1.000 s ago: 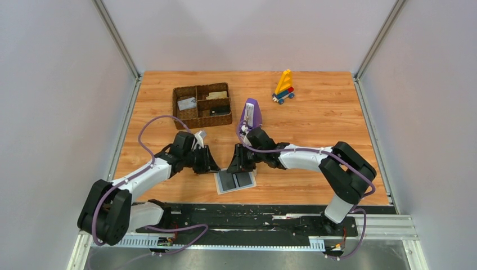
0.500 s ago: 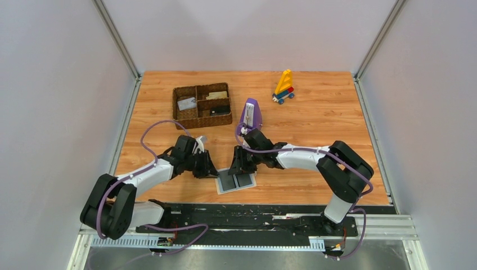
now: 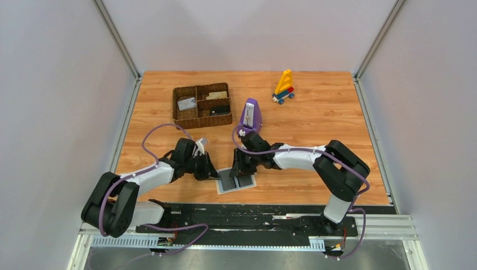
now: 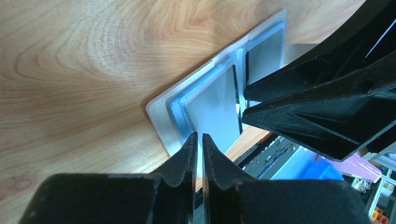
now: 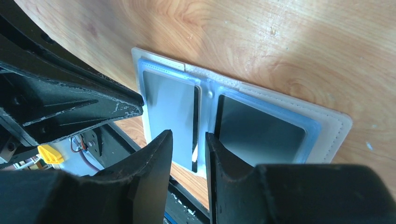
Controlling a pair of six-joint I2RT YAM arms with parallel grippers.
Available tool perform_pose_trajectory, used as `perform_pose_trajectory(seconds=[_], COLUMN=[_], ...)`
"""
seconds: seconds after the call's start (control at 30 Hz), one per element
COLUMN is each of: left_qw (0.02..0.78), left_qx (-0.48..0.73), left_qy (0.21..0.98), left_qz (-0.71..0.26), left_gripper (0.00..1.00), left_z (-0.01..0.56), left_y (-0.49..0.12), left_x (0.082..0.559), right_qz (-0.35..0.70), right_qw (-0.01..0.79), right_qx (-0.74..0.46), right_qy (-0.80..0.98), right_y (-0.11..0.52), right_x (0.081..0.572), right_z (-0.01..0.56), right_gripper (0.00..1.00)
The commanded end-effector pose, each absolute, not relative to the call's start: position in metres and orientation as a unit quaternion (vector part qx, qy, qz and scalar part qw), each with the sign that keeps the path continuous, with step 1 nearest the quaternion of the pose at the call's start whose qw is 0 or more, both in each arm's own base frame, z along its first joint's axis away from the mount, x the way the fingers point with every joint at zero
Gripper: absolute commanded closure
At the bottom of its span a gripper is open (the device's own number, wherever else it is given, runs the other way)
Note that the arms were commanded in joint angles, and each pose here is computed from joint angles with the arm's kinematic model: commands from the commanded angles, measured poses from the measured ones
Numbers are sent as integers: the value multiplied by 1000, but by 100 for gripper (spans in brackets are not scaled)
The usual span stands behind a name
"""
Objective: Take the credit cards out of the card holder
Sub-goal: Remove the credit card from the card holder.
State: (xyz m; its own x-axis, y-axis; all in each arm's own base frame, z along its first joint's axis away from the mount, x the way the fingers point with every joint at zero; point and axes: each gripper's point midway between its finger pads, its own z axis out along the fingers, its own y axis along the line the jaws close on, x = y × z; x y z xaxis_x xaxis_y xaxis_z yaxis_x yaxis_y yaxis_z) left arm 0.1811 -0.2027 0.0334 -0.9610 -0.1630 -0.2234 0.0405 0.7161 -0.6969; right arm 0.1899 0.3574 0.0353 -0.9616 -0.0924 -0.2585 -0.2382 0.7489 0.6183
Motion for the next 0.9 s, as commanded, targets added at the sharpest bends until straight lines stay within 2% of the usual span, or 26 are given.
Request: perform_pose_trajectory(seconds=[0.0, 0.33, 0.4, 0.57, 0.87], left_qw=[143, 133, 134, 124, 101], left_qx=[-27, -30, -29, -30, -40], left_qy=[910, 917, 918, 926, 940], left_qz=[-388, -374, -372, -356, -322], left_gripper=[86, 90, 91, 92, 92], left_z=[31, 19, 18, 12, -5], left_y=[-208, -205, -204, -199, -192], left_x=[185, 184, 184, 181, 179], right_qz=[348, 351, 370, 394, 434], right_qw=[122, 118, 116, 121, 112], right_qx=[-102, -101, -103, -97, -98], right_qy=[924, 923, 916, 906, 889], right_y=[365, 361, 364, 359, 348], right_x=[198, 195, 194, 197, 195], right_z=[38, 31, 35, 41, 47], right_gripper=[67, 69, 73, 98, 100])
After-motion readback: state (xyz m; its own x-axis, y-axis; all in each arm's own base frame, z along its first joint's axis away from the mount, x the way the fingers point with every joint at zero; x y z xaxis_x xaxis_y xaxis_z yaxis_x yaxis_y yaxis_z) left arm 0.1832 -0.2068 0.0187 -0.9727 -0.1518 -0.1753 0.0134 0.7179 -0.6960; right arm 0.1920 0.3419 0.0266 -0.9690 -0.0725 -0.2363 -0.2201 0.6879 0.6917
